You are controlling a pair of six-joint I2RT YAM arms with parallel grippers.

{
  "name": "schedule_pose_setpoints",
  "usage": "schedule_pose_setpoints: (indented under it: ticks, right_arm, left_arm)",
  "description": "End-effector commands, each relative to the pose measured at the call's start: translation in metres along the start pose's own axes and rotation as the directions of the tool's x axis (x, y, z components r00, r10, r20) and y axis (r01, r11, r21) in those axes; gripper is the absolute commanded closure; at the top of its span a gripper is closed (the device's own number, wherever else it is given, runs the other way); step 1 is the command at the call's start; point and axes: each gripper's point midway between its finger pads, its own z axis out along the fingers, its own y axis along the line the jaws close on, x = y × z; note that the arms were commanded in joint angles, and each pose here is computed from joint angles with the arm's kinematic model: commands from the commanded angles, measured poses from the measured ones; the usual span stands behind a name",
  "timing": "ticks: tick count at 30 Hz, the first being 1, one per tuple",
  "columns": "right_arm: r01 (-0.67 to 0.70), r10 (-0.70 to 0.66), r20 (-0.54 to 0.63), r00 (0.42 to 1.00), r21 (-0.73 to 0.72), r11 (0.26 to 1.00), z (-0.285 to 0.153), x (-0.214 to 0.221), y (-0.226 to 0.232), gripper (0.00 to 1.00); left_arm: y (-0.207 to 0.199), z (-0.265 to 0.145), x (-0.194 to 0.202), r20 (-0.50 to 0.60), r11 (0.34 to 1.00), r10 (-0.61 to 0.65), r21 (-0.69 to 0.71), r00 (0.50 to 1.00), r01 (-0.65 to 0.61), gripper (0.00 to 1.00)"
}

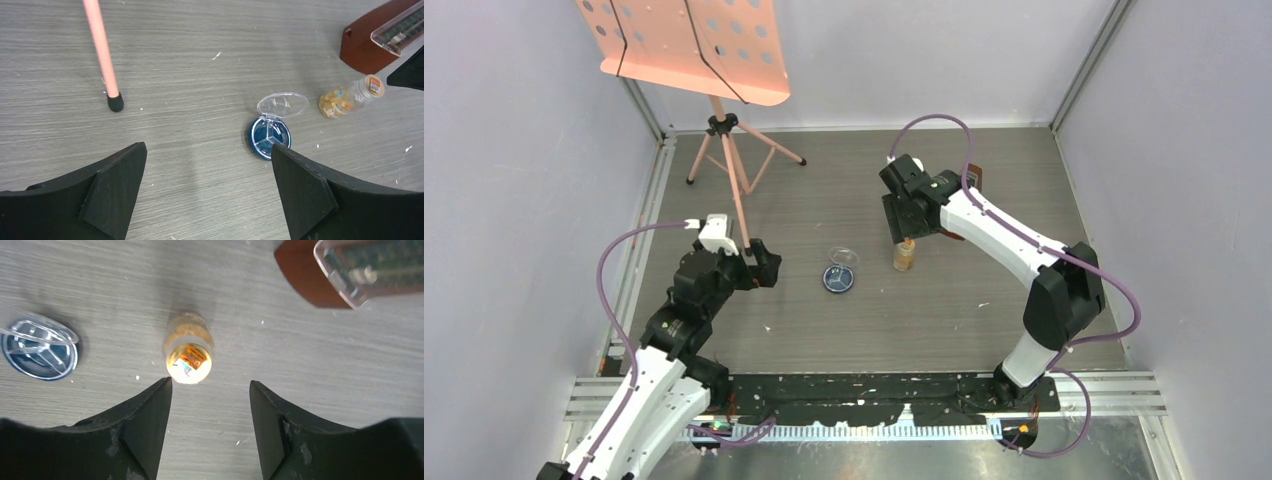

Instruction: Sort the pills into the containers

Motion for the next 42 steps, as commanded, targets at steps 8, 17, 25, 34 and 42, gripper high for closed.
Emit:
schedule_pose_setpoints:
  ticks: [8,17,25,34,42]
  right_arm:
    - [-0.046,0.043,-0.044,0.998,-0.054,0.997,0.013,0.008,0.009,0.22]
    - [-0.085,0.074,-0.092,0.993,-0.119,0.989,0.034,0.013,0.015,0.19]
    - [-0.082,0.066,-0.141,0.988,-0.111,0.99,0.046,0.025,0.015,0.41]
    - [-0.067,0.046,-0.144,0.988,-0.148,0.987,0.035,0.017,0.019,0.7]
    - [-0.046,0.024,-0.086,0.996,-0.273,0.961,-0.006,-0.008,0.029,0.72]
  left_arm:
    - [-0.025,0.002,-0.019,0.035,0.992,0.019,0.122,0.999,-0.023,0.01]
    - [-0.026,-0.001,-0.016,0.045,0.988,0.053,0.14,0.998,-0.059,0.01]
    - [-0.029,0.003,-0.012,0.021,0.986,0.059,0.155,0.998,-0.061,0.01]
    - [-0.042,0.008,-0.016,0.019,0.971,0.08,0.223,0.997,-0.083,0.01]
    - [-0.09,0.011,-0.024,0.104,0.872,0.103,0.469,0.989,-0.14,0.01]
